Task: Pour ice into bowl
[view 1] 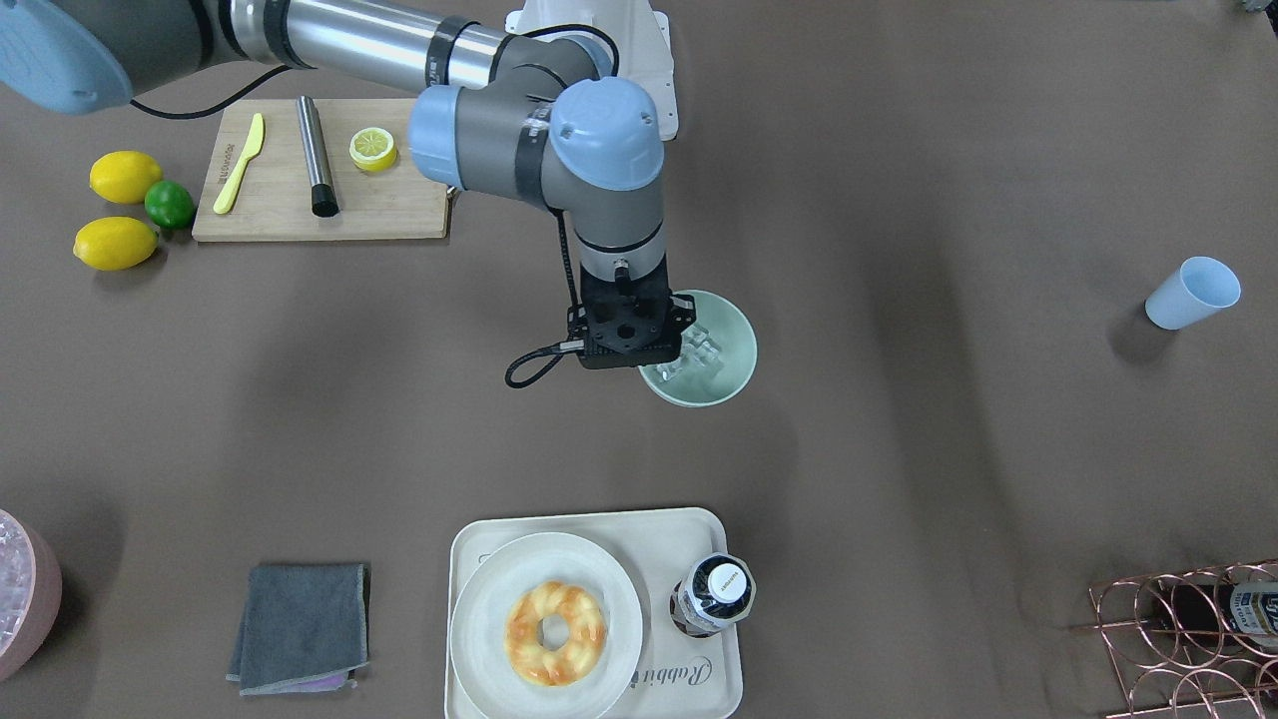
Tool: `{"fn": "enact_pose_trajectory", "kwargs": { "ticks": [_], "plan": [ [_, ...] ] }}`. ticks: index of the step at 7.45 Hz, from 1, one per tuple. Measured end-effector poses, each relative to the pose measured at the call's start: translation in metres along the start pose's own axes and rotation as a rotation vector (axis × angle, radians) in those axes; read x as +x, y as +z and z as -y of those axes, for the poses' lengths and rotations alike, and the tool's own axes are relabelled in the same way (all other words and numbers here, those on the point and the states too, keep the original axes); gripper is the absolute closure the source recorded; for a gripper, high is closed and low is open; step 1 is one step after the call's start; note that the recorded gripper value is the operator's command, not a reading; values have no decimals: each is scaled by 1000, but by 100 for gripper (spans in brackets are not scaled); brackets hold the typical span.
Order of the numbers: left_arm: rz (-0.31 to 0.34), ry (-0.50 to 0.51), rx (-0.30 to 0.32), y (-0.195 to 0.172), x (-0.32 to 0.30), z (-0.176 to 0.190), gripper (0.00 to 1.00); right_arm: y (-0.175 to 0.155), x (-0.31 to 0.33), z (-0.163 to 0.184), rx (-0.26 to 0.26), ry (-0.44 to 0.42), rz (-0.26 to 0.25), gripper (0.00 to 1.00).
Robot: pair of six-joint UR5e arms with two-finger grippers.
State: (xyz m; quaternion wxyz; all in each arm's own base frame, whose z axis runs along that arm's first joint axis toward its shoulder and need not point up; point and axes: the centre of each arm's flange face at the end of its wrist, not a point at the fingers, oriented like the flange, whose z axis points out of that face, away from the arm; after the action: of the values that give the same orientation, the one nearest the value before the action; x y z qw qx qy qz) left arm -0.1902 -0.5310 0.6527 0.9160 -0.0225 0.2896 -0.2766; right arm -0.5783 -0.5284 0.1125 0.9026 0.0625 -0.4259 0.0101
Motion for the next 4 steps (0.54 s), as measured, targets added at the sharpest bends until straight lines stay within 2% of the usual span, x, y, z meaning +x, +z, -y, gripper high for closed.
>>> {"fn": "enact_pose_trajectory", "kwargs": {
  "ticks": [2, 4],
  "plan": [
    [-68, 70, 34, -19, 11, -22, 3, -24, 96, 15, -9, -82, -6, 100],
    [-141, 138, 4, -6, 37, -39, 3, -43, 216, 34, -25, -132, -26, 100]
  ]
}}
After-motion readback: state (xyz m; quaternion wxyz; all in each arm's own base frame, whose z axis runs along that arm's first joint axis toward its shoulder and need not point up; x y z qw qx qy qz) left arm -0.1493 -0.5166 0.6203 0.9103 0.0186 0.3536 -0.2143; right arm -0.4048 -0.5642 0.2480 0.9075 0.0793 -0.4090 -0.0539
